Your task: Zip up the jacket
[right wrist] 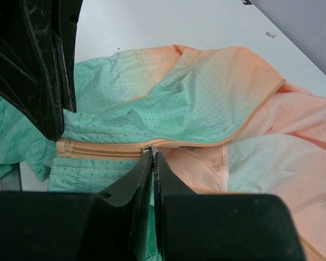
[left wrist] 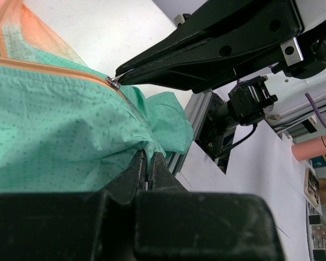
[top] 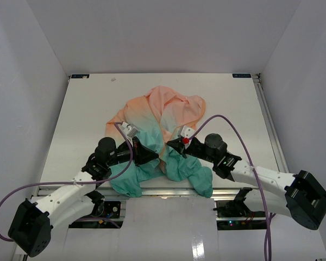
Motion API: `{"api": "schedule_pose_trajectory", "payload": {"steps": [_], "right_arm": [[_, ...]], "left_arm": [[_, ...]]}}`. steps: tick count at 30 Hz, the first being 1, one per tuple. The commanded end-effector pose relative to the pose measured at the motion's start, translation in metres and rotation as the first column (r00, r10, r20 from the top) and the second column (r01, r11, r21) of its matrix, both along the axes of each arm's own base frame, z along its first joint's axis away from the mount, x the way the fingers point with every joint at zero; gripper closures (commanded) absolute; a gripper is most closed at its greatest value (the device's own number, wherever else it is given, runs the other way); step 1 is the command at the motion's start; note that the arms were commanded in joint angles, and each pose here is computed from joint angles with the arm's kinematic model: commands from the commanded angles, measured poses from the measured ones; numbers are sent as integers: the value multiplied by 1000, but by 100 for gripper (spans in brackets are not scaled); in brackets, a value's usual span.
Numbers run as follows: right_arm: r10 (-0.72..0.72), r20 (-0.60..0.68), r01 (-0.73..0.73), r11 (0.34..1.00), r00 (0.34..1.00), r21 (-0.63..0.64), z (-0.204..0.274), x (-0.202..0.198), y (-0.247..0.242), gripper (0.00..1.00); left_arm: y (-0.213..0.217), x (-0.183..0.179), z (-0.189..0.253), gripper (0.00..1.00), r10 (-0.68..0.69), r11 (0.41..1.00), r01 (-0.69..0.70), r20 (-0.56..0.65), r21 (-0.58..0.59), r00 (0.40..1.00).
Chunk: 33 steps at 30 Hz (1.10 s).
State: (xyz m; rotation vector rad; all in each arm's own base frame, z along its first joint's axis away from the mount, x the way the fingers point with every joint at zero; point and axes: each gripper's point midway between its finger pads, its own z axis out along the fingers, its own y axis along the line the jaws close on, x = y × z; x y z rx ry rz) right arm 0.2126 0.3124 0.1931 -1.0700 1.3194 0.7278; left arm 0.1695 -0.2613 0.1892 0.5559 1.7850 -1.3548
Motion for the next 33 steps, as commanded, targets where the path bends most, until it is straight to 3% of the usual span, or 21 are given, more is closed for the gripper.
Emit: {"api": "schedule_pose_trajectory", "payload": {"steps": [1, 17, 33], "right_arm": [[-214, 36, 211, 975, 976, 62, 20, 45, -20, 92], [-286, -115, 294, 954, 951, 58, 17, 113, -1, 92], [-492, -188, 496, 868, 850, -27, 2, 236, -44, 92]], "left_arm": [[7, -3, 16, 100, 37, 999, -37, 2, 21, 999], [71, 11, 63, 100, 400, 912, -404, 73, 64, 914], [108, 5, 85, 100, 524, 842, -535, 123, 73, 843]]}}
